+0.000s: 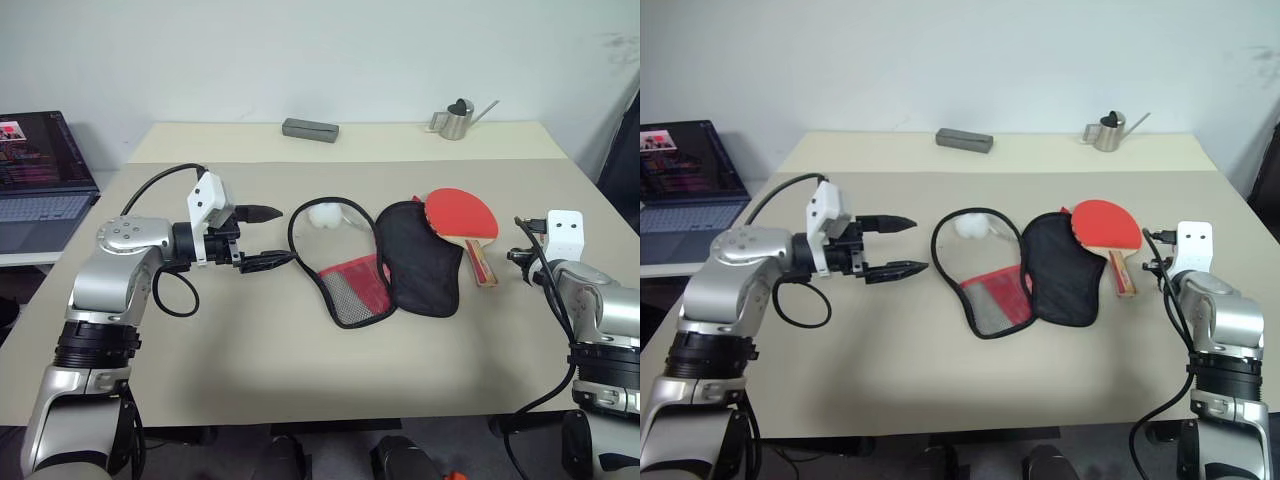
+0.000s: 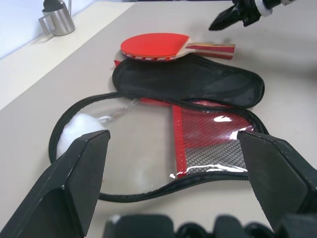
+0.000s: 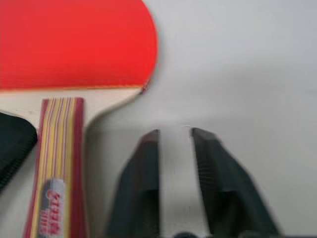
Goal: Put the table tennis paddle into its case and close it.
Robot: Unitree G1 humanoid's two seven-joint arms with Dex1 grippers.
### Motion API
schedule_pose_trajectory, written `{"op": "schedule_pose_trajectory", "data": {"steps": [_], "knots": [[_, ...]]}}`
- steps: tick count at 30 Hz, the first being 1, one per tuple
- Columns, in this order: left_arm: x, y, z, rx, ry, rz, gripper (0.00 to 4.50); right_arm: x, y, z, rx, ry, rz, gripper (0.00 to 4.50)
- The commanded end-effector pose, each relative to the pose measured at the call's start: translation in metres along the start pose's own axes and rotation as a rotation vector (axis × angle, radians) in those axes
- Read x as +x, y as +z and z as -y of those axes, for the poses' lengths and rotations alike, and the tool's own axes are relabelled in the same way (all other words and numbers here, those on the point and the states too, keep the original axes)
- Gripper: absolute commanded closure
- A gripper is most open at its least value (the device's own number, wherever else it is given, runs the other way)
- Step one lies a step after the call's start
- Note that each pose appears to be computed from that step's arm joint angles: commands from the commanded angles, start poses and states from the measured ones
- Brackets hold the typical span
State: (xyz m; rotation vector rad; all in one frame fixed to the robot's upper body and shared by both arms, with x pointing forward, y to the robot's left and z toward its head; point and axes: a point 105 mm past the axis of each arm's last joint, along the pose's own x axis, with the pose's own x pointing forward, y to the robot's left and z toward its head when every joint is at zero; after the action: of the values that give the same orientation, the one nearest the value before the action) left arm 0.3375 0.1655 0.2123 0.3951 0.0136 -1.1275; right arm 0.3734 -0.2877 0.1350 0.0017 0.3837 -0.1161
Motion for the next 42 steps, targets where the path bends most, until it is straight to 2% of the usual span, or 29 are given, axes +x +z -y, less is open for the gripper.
{"op": "schedule_pose_trajectory", "data": {"steps": [1,6,24,33,39,42], "knots": [[0.000,0.015,0.003,0.058,-0.031,0.018,0.00,-0.008,0.032,-0.008,0.043,0.057,0.103,2.75],[0.002,0.017,0.005,0.073,-0.064,0.008,0.00,-0.015,0.044,-0.026,0.094,0.171,0.100,2.75],[0.014,0.033,0.020,0.135,-0.237,0.010,0.00,0.001,0.014,-0.047,-0.077,0.272,-0.045,2.75],[0.018,0.037,0.019,0.155,-0.247,0.019,0.00,0.014,-0.001,-0.055,-0.136,0.294,-0.090,2.75],[0.018,0.037,0.018,0.158,-0.243,0.019,0.00,0.010,-0.007,-0.062,-0.122,0.341,-0.122,2.75],[0.017,0.037,0.017,0.157,-0.238,0.018,0.00,0.012,-0.007,-0.058,-0.114,0.317,-0.119,2.17]]}}
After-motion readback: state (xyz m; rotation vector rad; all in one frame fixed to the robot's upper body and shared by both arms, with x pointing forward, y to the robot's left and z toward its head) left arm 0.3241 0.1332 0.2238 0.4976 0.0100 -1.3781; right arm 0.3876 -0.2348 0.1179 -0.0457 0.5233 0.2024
